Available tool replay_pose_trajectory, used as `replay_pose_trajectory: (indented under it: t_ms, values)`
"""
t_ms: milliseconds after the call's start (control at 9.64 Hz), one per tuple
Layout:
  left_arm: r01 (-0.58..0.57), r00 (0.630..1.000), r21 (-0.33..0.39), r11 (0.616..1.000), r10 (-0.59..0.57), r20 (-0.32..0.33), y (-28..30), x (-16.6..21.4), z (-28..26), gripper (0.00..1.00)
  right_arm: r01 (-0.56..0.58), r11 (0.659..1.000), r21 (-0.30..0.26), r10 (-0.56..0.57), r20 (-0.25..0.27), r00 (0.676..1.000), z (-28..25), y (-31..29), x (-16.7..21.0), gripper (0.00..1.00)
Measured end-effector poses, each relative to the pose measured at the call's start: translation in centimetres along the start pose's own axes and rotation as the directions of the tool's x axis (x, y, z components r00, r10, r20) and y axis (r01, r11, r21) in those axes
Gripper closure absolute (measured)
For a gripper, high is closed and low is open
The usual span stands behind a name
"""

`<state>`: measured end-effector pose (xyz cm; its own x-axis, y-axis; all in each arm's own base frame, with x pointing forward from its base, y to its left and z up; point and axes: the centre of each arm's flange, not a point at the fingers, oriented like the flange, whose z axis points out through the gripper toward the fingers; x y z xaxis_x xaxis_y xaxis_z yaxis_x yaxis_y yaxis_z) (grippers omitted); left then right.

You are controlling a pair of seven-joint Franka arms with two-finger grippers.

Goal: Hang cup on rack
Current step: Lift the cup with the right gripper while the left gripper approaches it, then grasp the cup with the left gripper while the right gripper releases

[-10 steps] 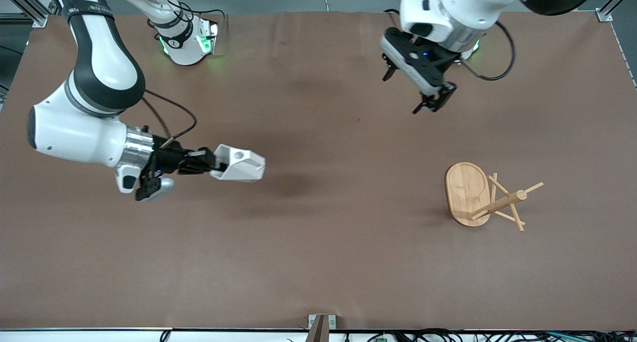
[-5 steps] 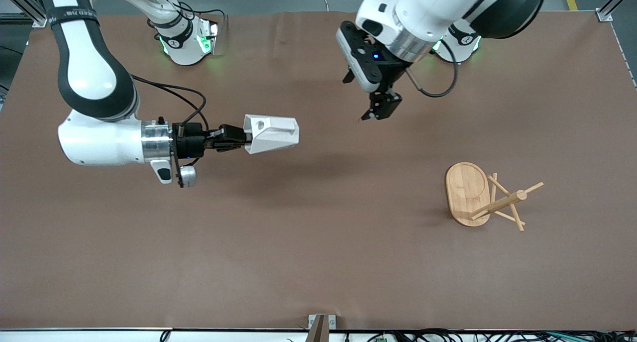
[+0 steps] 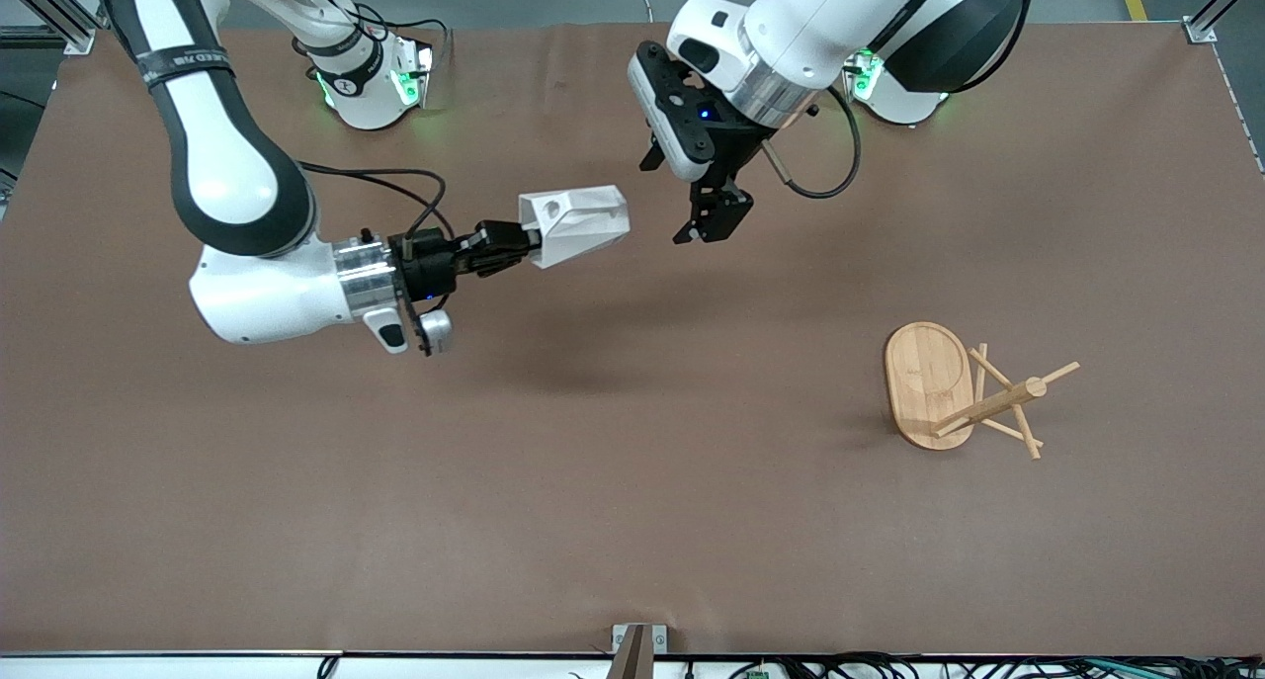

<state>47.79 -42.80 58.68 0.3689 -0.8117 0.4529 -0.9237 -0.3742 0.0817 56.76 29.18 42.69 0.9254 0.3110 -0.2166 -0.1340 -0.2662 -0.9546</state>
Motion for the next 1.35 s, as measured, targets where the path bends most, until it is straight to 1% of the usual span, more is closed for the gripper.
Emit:
replay_pose_trajectory:
  t_ms: [207, 311, 622, 830, 933, 1037, 1244, 1348]
  values:
    - [0.031, 0.999, -0.021, 0.999, -0.031, 0.010, 1.9, 0.7, 1.1, 0.00, -0.004, 0.999, 0.054, 0.003, 0.015, 1.000, 1.7, -0.7, -0.1, 0.96]
    - [0.035, 0.999, -0.028, 0.999, -0.035, 0.013, 2.7, 1.0, 1.4, 0.00, -0.007, 0.998, 0.065, 0.005, 0.020, 1.000, 2.1, -0.8, -0.1, 0.96]
    - [0.037, 0.999, -0.030, 0.999, -0.036, 0.021, 2.7, 0.9, 2.0, 0.01, -0.007, 0.997, 0.071, 0.004, 0.032, 0.999, 2.8, -0.9, -0.2, 0.96]
    - [0.030, 0.999, -0.020, 0.999, -0.029, 0.037, 2.3, 0.7, 2.6, 0.10, -0.009, 0.998, 0.068, 0.007, 0.023, 1.000, 2.8, -0.6, 0.0, 0.96]
    - [0.027, 0.999, -0.020, 0.999, -0.026, 0.042, 2.4, 0.7, 2.7, 0.27, -0.007, 0.998, 0.067, 0.006, 0.014, 1.000, 2.7, -0.6, 0.1, 0.96]
    - [0.025, 0.999, -0.020, 0.999, -0.025, 0.043, 2.4, 0.7, 2.7, 0.28, 0.001, 0.998, 0.069, -0.002, 0.015, 1.000, 2.7, -0.6, 0.1, 0.95]
    - [0.037, 0.998, -0.009, 0.999, -0.036, 0.045, 1.5, 0.4, 2.6, 0.28, 0.006, 0.997, 0.075, -0.007, 0.016, 1.000, 2.8, -0.9, 0.2, 0.87]
    - [0.049, 0.998, -0.002, 0.999, -0.049, 0.047, 0.9, 0.1, 2.6, 0.28, 0.016, 0.997, 0.079, -0.017, 0.012, 1.000, 2.6, -1.4, 0.2, 0.74]
